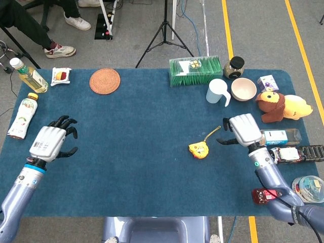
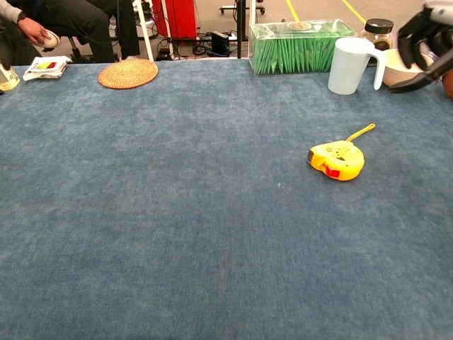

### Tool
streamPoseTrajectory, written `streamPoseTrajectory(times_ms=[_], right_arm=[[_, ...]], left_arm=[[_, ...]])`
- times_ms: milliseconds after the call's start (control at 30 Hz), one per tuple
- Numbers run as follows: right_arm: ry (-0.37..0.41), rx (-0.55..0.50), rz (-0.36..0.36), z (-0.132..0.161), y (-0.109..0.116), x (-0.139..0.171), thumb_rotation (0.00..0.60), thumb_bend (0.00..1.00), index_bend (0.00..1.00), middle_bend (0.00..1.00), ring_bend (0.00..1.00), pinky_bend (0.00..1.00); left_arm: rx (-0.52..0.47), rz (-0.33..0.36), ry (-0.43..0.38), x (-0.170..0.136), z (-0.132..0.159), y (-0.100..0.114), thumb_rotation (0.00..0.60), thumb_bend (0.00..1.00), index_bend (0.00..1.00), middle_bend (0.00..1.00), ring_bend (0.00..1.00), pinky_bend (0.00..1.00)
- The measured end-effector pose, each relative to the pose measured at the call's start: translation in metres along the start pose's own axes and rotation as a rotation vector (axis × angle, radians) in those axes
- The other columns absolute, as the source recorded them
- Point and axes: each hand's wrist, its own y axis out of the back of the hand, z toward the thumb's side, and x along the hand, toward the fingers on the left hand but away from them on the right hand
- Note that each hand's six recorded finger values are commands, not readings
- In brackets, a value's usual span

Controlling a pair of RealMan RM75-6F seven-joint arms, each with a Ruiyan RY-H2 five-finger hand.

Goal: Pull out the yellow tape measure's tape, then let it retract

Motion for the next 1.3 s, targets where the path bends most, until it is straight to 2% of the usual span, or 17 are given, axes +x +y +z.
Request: streamPoseTrajectory(times_ms=[133,267,400,633,900,1100,1300], right_arm=[[-0.058,0.016,-0.044,-0.023,0.005,0.018,0.457,0.24,0.64,0.72,0.79,0.69],[-0.128,0.025,-0.064,-0.047,0.006,0.044,0.455,0.24,0.64,0.72,0.78,0.69],[-0.171,0.015,-0.06,-0.061,0.005,0.064,0.457,0.24,0.64,0.72,0.77,0.69],[-0.259,0.012,-0.046,-0.082,0.0,0.104,0.455,0.24,0.64,0.72,0.77,0.69],[-0.352,0.001,-0.039,-0.098,-0.002,0.15,0.454,0.23,0.64,0.72,0.76,0.68],[-0.383,-0.002,-0.018,-0.104,-0.003,0.174,0.453,0.23,0.64,0.72,0.76,0.67],[-0.386,-0.009,-0.009,-0.104,-0.004,0.181,0.455,0.23,0.64,0.72,0.76,0.67]], left_arm=[[0.044,0.069,0.043,-0.011,-0.018,0.005,0.6,0.25,0.56,0.37,0.28,0.34],[0.099,0.157,0.079,-0.028,-0.037,0.009,0.6,0.25,0.57,0.37,0.28,0.34],[0.118,0.2,0.121,-0.049,-0.054,0.004,0.6,0.25,0.57,0.38,0.28,0.34],[0.119,0.199,0.2,-0.085,-0.073,-0.01,0.6,0.25,0.57,0.38,0.28,0.34],[0.134,0.161,0.265,-0.118,-0.081,-0.018,0.6,0.25,0.57,0.38,0.28,0.34],[0.174,0.11,0.297,-0.132,-0.082,-0.02,0.6,0.25,0.57,0.38,0.28,0.34],[0.171,0.078,0.299,-0.136,-0.076,-0.021,0.6,0.25,0.57,0.38,0.28,0.34]])
